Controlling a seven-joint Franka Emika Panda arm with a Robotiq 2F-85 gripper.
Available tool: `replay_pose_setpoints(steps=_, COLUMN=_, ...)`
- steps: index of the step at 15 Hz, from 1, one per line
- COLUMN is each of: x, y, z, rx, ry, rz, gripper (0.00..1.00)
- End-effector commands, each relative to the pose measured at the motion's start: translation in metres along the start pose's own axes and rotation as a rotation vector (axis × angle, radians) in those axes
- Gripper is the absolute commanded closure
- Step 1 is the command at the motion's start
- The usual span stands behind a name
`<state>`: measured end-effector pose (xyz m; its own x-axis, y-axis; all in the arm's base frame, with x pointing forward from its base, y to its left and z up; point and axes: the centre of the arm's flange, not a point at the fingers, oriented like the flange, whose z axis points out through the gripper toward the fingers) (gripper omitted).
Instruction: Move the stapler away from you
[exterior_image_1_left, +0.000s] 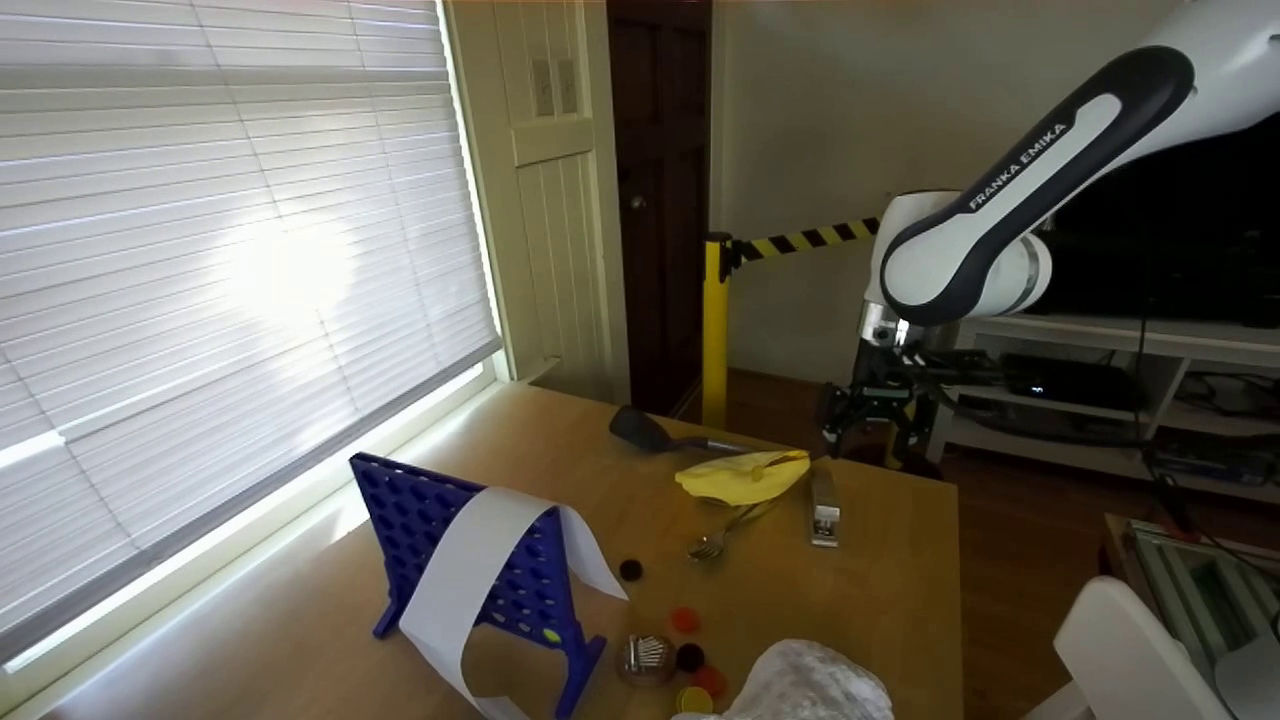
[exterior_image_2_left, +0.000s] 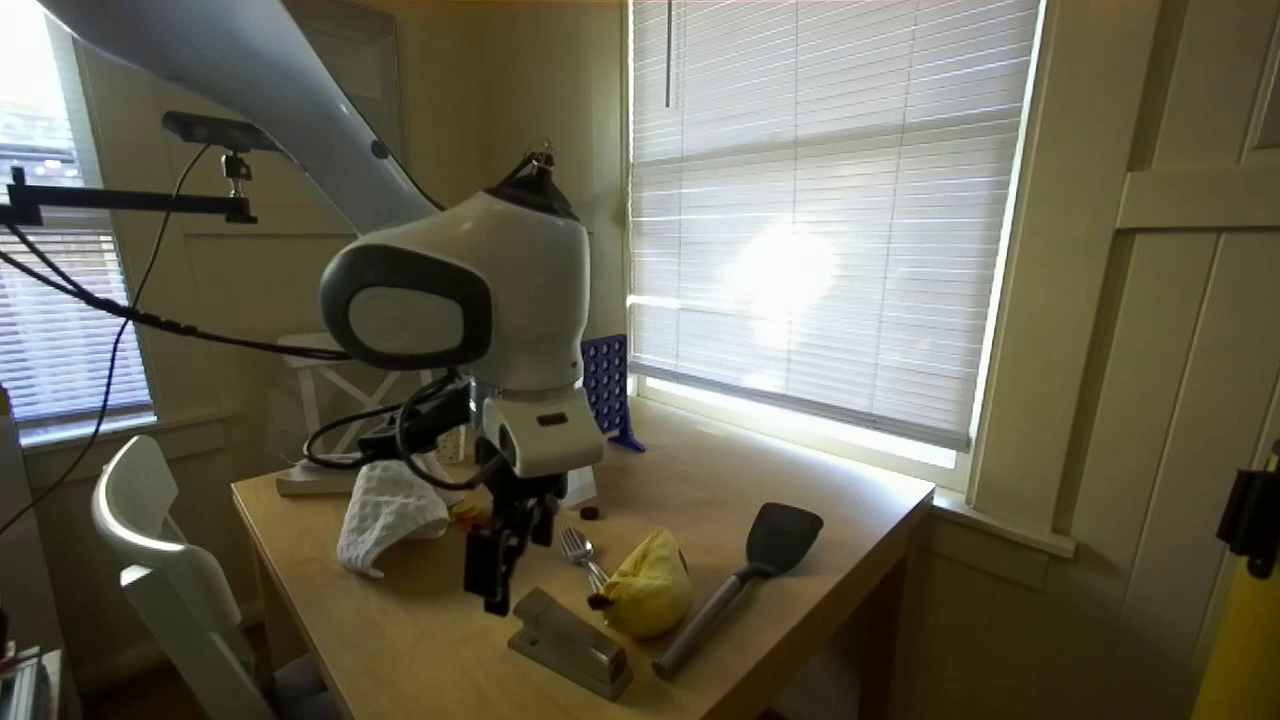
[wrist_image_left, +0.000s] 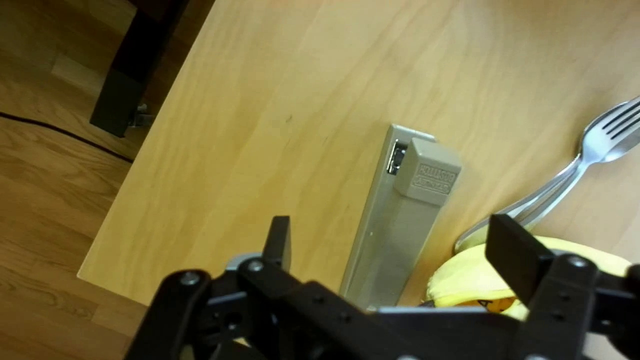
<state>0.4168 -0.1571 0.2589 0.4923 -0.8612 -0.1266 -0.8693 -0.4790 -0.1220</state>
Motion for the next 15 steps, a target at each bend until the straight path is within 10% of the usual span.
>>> replay_pose_setpoints(steps=1, x=0.007, y=-0.015, z=0.033, rx=0.024, ry=0.040, rz=0.042, gripper=0.00)
replay_pose_setpoints(steps=8, x=0.017, y=-0.029, z=0.073, rx=0.015, ry=0.113, rz=0.076, gripper=0.09)
replay_pose_setpoints(steps=15, x=0.031, y=-0.036, z=0.085, rx=-0.004, ry=0.114, rz=0.082, gripper=0.66)
